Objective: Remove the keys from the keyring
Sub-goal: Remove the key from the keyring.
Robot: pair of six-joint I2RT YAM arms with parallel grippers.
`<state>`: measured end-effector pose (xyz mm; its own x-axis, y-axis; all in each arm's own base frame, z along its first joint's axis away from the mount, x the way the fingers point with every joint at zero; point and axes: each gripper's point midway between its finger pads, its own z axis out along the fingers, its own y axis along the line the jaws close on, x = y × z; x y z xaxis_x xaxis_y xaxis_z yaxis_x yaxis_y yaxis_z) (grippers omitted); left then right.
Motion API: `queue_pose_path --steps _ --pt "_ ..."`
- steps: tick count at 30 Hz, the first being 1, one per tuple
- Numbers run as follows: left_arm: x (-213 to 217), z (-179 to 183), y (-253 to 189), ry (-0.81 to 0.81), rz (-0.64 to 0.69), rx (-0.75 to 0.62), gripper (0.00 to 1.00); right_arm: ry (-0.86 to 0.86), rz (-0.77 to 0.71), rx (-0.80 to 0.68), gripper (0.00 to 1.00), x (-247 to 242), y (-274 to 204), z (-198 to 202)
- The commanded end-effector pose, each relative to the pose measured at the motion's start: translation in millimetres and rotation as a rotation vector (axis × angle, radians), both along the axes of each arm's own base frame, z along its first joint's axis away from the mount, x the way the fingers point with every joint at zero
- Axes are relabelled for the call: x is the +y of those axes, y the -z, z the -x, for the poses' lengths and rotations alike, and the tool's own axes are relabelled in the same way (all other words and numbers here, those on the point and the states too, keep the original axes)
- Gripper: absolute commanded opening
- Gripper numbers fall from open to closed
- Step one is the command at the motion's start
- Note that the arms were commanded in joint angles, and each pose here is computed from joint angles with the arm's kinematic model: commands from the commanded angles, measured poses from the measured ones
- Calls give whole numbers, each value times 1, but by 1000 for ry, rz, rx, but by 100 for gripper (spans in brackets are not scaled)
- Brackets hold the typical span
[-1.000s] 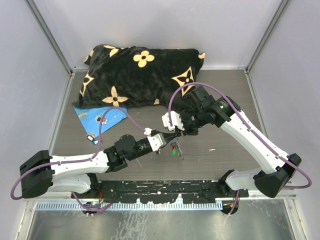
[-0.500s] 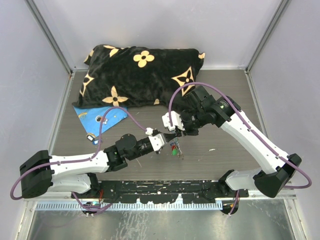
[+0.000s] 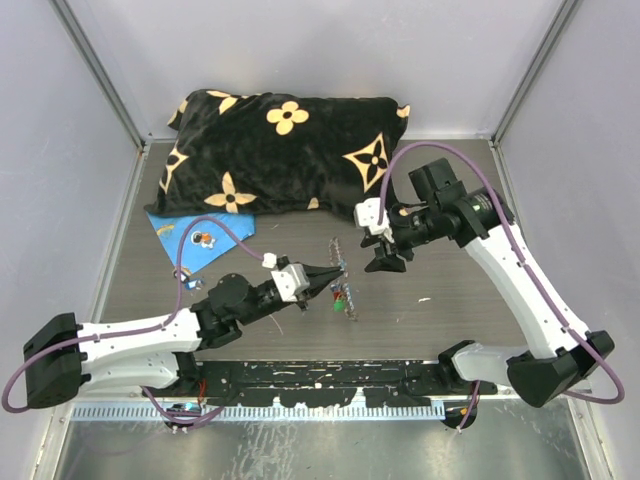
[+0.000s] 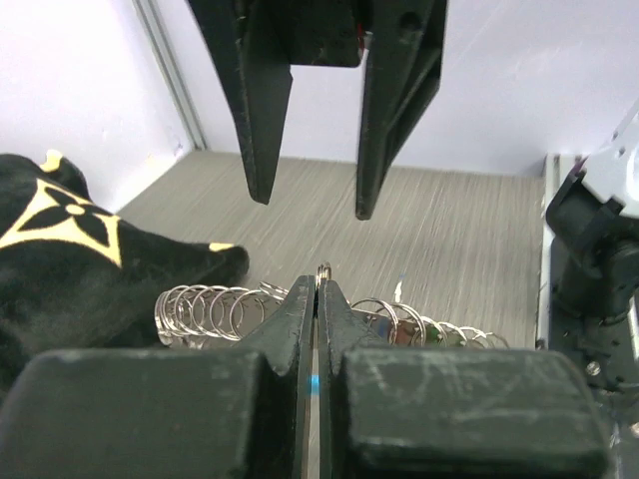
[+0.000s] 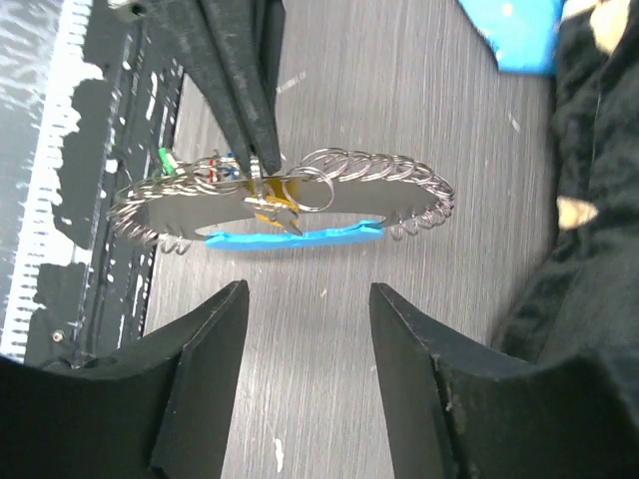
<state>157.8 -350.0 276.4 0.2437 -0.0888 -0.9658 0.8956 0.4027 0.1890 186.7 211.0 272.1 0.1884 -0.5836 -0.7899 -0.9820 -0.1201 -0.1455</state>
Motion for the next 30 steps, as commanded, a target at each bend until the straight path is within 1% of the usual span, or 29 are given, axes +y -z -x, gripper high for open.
queue_pose_path --steps 1,5,8,13,22,30 --pt "24 19 -80 64 348 -31 0 -106 -219 -35 59 12 -53 27" --pt "39 28 -101 103 509 -1 0 -153 -311 -2 59 20 -75 37" --pt "45 32 -115 134 597 32 0 -195 -367 24 59 25 -86 44" --pt "57 30 -134 138 732 62 0 -227 -406 26 58 27 -99 49" --pt "51 33 -143 174 743 74 0 -263 -457 32 46 31 -117 53" --pt "46 35 -145 196 739 77 0 -255 -448 55 39 37 -110 46"
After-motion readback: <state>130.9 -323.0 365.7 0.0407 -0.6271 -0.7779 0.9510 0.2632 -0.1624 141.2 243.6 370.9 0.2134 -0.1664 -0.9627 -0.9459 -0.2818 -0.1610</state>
